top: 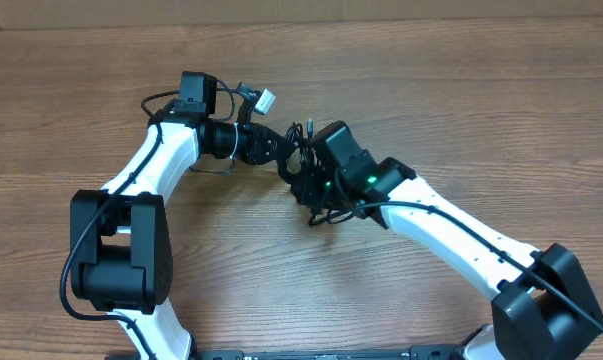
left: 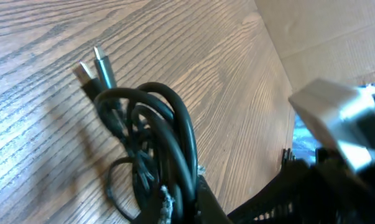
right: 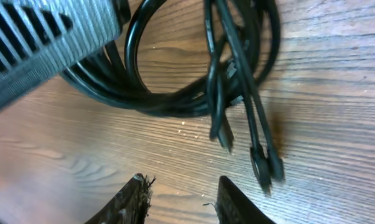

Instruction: Untangle cables

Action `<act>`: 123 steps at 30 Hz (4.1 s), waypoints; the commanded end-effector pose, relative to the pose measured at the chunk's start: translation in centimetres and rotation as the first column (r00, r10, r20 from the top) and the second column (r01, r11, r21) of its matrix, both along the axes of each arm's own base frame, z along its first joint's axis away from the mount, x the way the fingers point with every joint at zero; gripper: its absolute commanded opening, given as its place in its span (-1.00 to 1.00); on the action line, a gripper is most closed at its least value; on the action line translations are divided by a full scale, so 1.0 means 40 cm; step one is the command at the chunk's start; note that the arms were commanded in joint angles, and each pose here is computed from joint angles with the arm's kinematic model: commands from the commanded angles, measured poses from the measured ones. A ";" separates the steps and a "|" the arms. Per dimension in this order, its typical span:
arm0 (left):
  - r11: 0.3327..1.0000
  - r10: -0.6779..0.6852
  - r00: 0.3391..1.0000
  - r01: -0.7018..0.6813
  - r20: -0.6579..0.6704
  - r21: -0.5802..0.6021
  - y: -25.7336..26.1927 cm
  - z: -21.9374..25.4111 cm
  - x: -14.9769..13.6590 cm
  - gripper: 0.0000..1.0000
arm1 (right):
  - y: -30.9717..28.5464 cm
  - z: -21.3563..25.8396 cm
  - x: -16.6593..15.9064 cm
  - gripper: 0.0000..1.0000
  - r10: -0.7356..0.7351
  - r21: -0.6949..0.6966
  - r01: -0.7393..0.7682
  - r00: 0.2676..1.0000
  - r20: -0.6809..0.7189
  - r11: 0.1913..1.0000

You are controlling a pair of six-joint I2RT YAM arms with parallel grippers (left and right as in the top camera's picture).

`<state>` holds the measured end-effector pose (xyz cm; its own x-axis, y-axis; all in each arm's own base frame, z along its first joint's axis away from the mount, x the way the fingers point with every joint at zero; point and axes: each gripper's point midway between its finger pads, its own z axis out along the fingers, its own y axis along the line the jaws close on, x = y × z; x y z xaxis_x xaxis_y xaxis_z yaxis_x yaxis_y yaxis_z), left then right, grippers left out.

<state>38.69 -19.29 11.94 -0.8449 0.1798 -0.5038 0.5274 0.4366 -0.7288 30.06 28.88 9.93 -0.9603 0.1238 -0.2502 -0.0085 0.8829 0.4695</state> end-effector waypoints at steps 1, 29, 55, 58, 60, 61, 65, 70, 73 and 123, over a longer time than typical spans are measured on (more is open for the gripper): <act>0.999 0.007 1.000 -0.006 0.010 -0.048 -0.009 0.061 0.007 -0.92 | -0.008 -0.046 0.024 -0.24 -0.058 -0.116 0.064 0.997 0.058 0.991; 0.997 0.072 0.997 -0.072 -0.037 0.015 0.007 0.035 0.023 -0.91 | -0.008 -0.065 0.067 -0.83 -0.083 -0.157 0.105 0.986 0.142 0.982; 0.997 0.072 0.997 -0.072 -0.038 0.015 0.007 0.035 0.023 -0.91 | -0.070 -0.090 0.061 -0.92 -0.125 -0.254 0.155 0.983 0.131 0.955; 0.997 0.072 0.997 -0.072 -0.038 0.015 0.007 0.035 0.023 -0.92 | -0.093 -0.097 0.065 -0.92 -0.138 -0.298 0.178 0.979 0.150 0.938; 0.997 0.072 0.997 -0.072 -0.038 0.015 0.007 0.035 0.023 -0.91 | -0.098 -0.102 0.065 -0.92 -0.140 -0.309 0.180 0.979 0.150 0.934; 0.997 0.072 0.997 -0.072 -0.038 0.015 0.007 0.035 0.023 -0.92 | -0.098 -0.104 0.065 -0.92 -0.139 -0.310 0.180 0.979 0.148 0.933; 0.997 0.072 0.997 -0.072 -0.038 0.015 0.007 0.035 0.023 -0.91 | -0.109 -0.112 0.071 -0.92 -0.147 -0.333 0.194 0.976 0.162 0.923; 0.997 0.072 0.997 -0.072 -0.038 0.015 0.007 0.035 0.023 -0.92 | -0.112 -0.120 0.074 -0.92 -0.149 -0.344 0.199 0.975 0.166 0.918; 0.997 0.070 0.997 -0.070 -0.042 0.010 0.007 0.037 0.021 -0.92 | -0.117 -0.122 0.076 -0.92 -0.154 -0.346 0.203 0.974 0.164 0.916; 0.911 0.400 0.785 -0.399 -0.472 0.108 0.101 0.005 0.049 -0.91 | -0.049 -0.033 0.068 0.06 0.093 -0.041 -0.091 0.994 0.053 0.995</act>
<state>40.44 -14.51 9.54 -0.9756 -0.2176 -0.0304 -0.1065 0.5895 -0.8007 32.73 26.43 9.07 -0.9555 0.0579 -0.2891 -0.0840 0.8865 0.4551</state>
